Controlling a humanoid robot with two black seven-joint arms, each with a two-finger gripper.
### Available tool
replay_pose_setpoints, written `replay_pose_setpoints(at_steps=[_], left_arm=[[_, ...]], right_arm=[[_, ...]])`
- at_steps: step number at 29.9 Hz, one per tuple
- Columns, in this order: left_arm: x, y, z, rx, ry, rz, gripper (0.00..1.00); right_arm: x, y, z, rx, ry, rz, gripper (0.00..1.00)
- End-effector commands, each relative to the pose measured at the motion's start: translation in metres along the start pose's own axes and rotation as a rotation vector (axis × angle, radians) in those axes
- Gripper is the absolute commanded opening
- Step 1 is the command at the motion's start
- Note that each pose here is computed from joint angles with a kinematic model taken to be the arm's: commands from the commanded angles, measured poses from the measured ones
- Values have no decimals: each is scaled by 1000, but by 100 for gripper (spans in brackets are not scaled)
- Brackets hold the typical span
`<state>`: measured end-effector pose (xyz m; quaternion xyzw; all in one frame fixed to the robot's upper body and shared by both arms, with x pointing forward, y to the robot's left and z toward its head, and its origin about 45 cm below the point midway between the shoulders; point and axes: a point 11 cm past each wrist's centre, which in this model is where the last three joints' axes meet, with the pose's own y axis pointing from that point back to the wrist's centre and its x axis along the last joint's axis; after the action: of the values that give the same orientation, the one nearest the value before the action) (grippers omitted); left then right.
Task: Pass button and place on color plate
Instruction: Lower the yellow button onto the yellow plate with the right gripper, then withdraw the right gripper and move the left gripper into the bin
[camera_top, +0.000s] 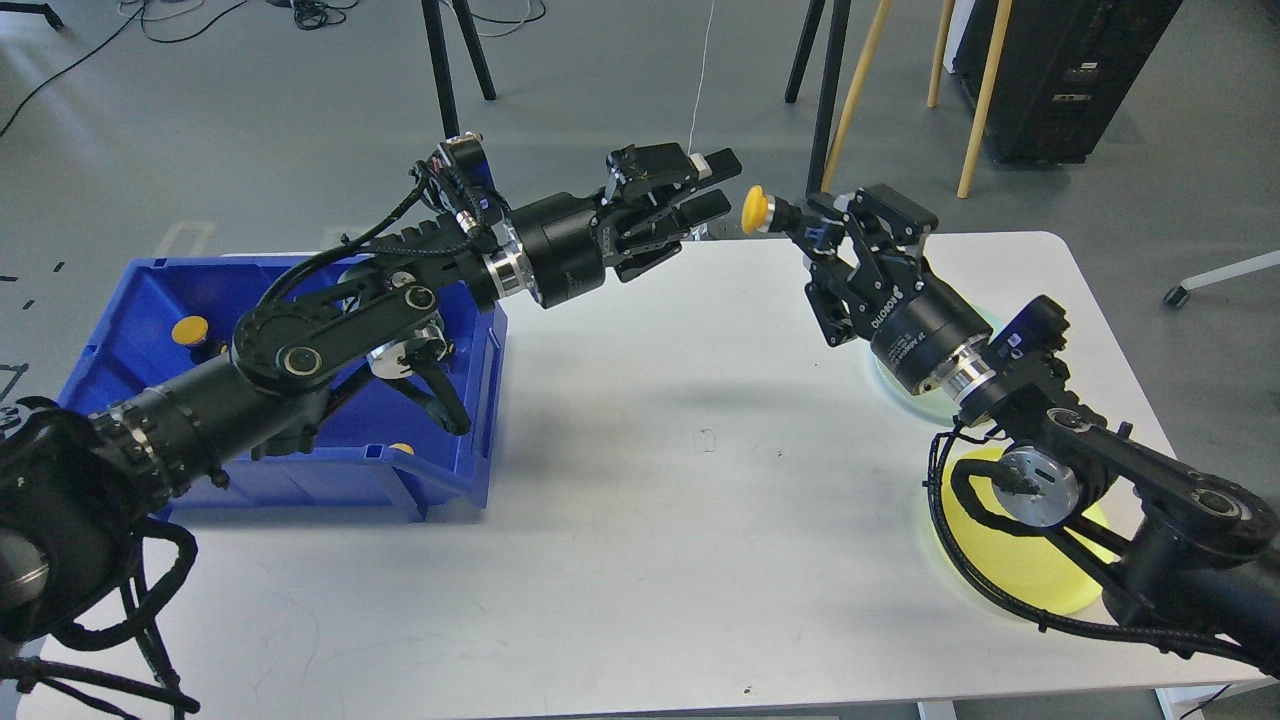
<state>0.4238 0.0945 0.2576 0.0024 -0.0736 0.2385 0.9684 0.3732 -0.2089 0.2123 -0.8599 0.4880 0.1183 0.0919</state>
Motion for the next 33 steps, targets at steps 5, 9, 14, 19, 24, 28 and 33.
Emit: replay_pose_setpoints(at_steps=[5, 9, 14, 19, 24, 28, 33], left_arm=[[-2, 0, -3, 4, 7, -2, 88], [-2, 1, -3, 4, 10, -1, 88], [-2, 0, -3, 3, 10, -1, 88], [-3, 0, -3, 3, 7, 1, 89], [-1, 3, 3, 7, -8, -26, 89], [33, 37, 21, 83, -116, -42, 92], [91, 104, 40, 276, -315, 19, 95]], right_arm=[[46, 55, 34, -38, -121, 295, 0], [82, 103, 61, -74, -352, 599, 0], [86, 167, 92, -138, -484, 751, 0], [69, 199, 113, -187, -537, 770, 1], [76, 209, 110, -145, -572, 804, 20], [82, 214, 106, -113, -607, 840, 38], [81, 225, 113, -119, -653, 876, 62]])
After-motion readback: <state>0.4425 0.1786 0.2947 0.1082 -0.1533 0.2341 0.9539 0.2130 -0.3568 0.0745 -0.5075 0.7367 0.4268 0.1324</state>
